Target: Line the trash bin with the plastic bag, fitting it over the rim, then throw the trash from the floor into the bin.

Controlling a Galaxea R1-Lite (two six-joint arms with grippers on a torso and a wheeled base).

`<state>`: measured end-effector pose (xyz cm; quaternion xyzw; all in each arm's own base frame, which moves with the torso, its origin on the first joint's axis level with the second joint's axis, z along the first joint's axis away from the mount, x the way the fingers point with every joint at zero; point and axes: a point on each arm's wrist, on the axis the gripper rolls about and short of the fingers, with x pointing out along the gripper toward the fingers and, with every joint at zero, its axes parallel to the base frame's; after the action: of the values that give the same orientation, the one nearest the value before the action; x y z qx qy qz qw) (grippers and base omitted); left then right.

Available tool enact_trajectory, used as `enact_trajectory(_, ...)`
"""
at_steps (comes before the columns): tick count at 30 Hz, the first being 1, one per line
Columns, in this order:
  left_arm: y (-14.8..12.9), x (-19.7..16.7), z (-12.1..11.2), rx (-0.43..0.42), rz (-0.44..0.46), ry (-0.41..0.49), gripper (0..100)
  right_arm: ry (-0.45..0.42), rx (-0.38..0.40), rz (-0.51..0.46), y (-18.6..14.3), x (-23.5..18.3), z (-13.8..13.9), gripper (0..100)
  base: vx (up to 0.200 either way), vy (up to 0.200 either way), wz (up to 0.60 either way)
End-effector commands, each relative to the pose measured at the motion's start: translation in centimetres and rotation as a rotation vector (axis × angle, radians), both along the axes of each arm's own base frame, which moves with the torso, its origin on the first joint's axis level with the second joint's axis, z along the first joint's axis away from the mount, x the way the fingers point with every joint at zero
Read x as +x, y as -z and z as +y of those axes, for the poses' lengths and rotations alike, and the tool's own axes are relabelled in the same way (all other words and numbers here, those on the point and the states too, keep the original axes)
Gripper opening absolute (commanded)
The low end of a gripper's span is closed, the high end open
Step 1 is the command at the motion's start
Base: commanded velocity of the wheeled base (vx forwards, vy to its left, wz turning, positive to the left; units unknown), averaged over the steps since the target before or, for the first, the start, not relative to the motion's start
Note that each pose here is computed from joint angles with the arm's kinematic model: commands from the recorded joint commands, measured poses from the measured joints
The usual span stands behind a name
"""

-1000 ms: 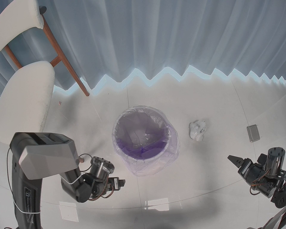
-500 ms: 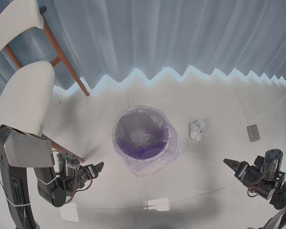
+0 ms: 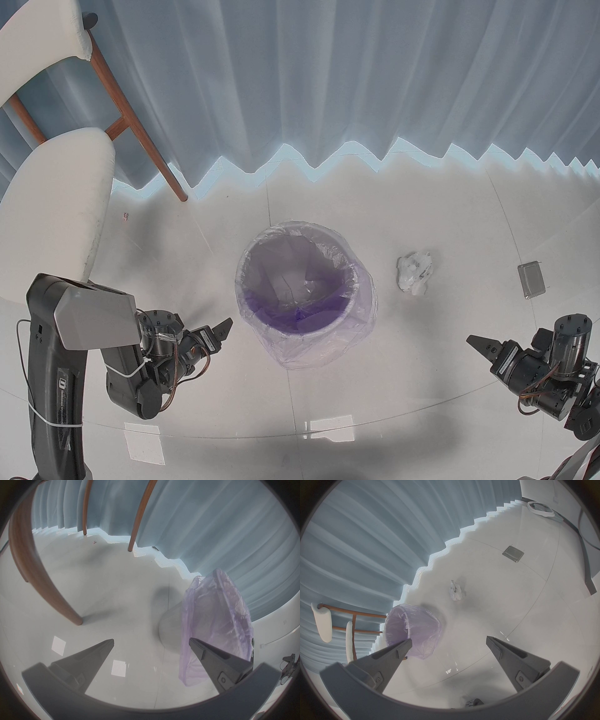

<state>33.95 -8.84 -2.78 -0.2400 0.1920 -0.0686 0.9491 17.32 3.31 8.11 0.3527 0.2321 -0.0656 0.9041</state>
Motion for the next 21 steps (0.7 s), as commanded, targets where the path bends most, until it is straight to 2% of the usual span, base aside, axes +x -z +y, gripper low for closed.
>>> enact_trajectory(1, 0.9, 1.2, -0.3, -0.005, -0.013, 0.003, 100, 0.0, -0.001, 0.006, 0.1, 0.0, 0.0, 100, 0.0, 0.0, 0.0)
enact_trajectory(10, 0.2, 5.0, -1.1, -0.036, -0.113, -0.003, 100, -0.001, -0.003, 0.018, 0.3, -0.2, 0.0, 100, 0.0, 0.0, 0.0)
enact_trajectory(21, 0.9, 7.2, -2.1, -0.044, -0.107, 0.015, 100, -0.001, -0.007, 0.037, 0.7, -0.1, 0.0, 100, 0.0, 0.0, 0.0)
